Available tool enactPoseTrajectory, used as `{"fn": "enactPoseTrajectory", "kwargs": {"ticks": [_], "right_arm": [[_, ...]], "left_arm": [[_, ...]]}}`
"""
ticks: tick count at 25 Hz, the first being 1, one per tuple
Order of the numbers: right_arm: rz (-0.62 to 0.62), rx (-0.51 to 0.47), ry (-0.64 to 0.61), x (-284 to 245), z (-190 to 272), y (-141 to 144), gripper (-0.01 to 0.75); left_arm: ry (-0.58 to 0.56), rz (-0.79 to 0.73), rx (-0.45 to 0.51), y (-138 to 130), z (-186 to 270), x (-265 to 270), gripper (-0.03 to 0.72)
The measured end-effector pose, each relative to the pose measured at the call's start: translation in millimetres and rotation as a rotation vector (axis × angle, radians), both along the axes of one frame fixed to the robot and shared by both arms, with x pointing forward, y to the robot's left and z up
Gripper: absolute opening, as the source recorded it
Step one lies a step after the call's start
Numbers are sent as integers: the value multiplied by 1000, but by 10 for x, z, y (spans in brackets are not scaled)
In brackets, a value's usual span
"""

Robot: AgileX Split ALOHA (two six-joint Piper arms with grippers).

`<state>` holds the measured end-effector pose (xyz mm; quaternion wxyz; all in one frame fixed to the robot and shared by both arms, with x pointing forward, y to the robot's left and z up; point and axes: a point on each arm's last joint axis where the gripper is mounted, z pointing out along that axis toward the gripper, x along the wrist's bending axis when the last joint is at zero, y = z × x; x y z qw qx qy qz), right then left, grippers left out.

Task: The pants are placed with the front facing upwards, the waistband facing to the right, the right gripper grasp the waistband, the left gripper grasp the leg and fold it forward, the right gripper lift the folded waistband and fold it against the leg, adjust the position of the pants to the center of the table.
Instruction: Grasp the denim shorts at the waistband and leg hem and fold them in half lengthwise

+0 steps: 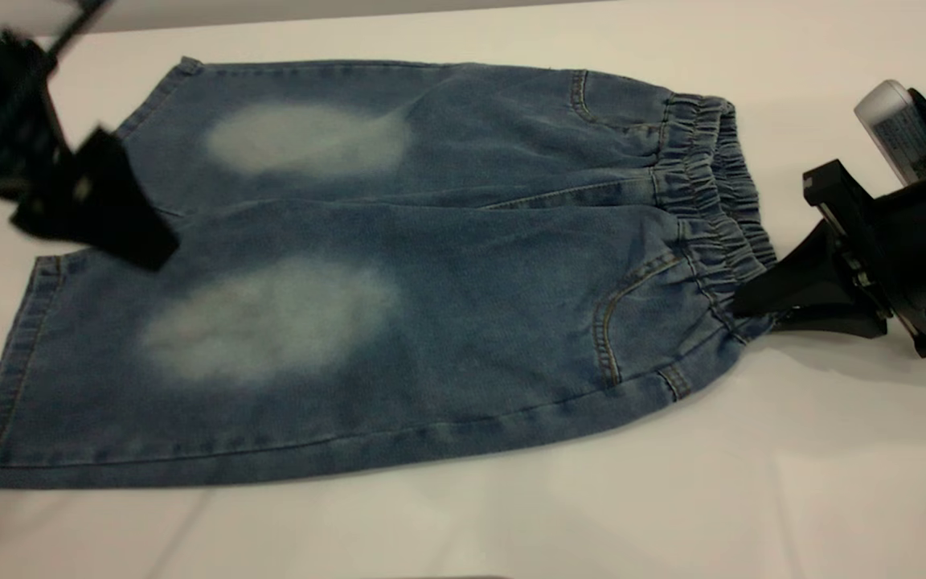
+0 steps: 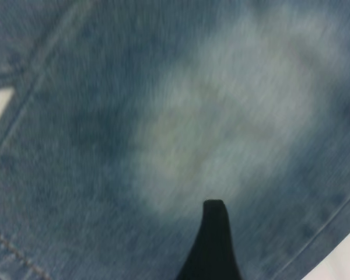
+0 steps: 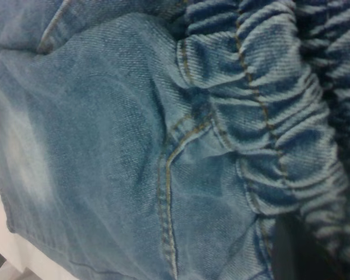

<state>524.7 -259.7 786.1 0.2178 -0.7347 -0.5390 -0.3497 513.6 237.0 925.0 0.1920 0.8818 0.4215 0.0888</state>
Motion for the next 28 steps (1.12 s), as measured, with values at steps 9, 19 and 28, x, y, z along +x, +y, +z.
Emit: {"fn": "enactPoseTrajectory", "kwargs": {"ticks": [9,19,28], "right_arm": [[5,10,-10,3,9,7,35],[14,4,-26,6,10,6,35],[13,3,-30,10,10,5,39]], "left_arm": [[130,-132,199,131,-372,-57,569],[254,-218,357,307,-577,-401,569],[131,-235,345,289,-711,-368,569]]}}
